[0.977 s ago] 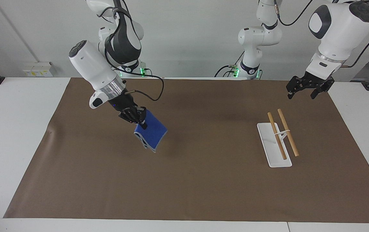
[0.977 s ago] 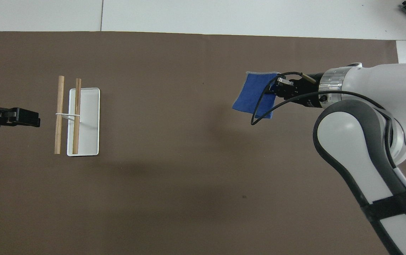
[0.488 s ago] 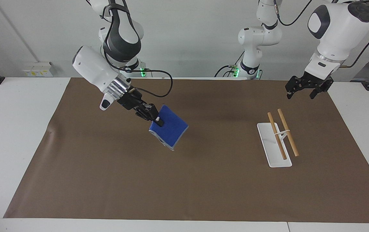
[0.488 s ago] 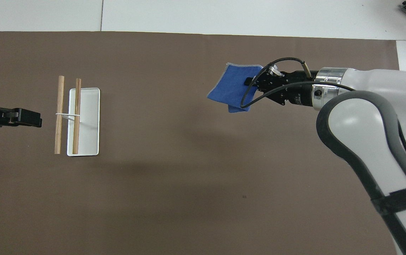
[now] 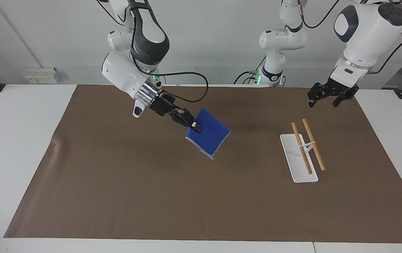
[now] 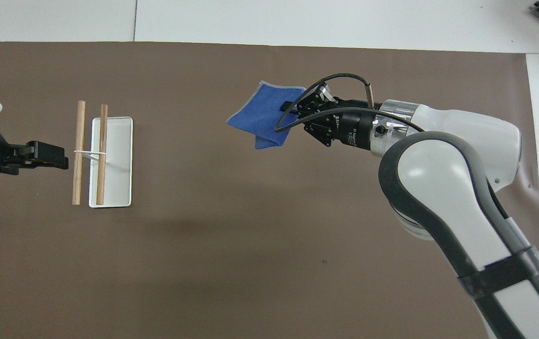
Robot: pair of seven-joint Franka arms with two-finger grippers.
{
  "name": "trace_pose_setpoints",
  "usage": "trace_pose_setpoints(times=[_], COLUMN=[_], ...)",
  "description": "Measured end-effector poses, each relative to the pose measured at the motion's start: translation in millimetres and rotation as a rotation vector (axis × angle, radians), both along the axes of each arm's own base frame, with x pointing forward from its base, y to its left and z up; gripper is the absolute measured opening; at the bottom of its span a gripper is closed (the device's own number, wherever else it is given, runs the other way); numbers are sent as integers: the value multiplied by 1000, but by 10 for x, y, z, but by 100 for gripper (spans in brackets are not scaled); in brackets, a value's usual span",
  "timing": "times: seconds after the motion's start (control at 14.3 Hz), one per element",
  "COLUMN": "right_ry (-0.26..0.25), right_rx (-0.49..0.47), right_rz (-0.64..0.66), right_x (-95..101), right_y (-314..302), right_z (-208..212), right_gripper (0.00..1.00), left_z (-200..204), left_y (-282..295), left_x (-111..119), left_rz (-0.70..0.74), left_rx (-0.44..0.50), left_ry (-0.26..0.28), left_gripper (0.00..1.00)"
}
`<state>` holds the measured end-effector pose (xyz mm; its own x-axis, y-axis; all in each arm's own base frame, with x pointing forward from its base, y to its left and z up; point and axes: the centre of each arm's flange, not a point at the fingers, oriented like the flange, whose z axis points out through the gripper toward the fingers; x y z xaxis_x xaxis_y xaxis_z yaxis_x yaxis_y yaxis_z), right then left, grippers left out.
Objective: Right arm passes towel to left arm to hang
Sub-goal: 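Carry the towel toward the left gripper while the left gripper reaches it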
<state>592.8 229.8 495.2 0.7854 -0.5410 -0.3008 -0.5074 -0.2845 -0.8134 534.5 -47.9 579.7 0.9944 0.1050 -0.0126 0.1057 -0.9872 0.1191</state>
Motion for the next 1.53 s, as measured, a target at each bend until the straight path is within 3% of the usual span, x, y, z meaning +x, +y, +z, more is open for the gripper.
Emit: trace_pose_setpoints(times=[0.35,0.7,1.12,1.53], right_ry=[20,52,70,87], right_rx=[69,119,158,180], right_rz=[-57,-84,-128,-142], right_x=[-137,-319,-518,-629], right_y=[415,791,1081,1227], right_z=[-85,-159,-159,-170], right_gripper=[4,4,4,4], left_z=[59,-61,-265,-343], left_y=[-354,-1032,-1515,-1640], left_x=[105,87,-26,-69], left_rz=[433,808,988,1008], left_rx=[-228,-362,-454,-486], left_ry=[-18,-62,-100,-128], left_gripper=[100,100,100,100])
